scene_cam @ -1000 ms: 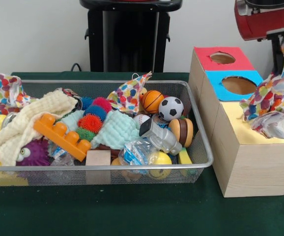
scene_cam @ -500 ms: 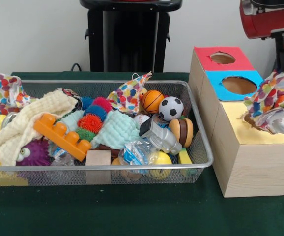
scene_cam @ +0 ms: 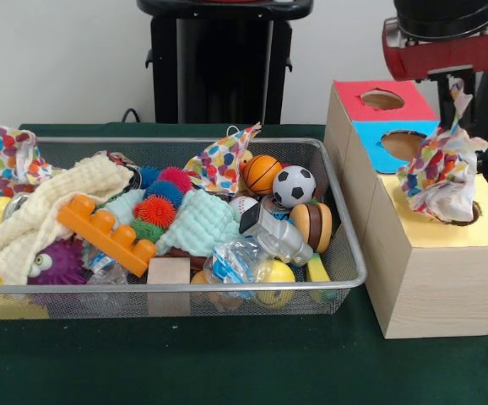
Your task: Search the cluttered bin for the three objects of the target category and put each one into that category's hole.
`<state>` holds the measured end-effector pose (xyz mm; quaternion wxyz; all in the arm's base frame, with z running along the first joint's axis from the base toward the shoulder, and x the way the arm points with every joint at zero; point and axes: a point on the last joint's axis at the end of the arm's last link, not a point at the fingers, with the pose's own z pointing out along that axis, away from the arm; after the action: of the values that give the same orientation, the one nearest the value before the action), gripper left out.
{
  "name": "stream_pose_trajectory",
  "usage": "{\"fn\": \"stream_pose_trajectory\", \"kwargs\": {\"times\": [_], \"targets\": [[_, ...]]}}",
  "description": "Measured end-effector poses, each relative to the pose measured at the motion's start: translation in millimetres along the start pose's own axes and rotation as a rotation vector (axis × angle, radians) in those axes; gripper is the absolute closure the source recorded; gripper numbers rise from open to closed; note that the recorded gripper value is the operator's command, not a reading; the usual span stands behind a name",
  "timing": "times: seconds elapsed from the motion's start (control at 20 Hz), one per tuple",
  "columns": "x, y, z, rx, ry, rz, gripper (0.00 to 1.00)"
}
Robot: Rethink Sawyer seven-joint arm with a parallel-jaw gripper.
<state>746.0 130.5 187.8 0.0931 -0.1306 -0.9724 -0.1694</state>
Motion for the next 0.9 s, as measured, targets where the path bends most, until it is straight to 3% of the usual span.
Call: {"fn": "stream_pose_trajectory", "kwargs": {"times": [0.4, 0.9], "targets": [[19.3, -18.7, 13.9, 0.007, 0.031, 0.034, 1.0], [27.5, -19.9, 38.7, 0.004, -0.002, 0.038, 1.0]]}}
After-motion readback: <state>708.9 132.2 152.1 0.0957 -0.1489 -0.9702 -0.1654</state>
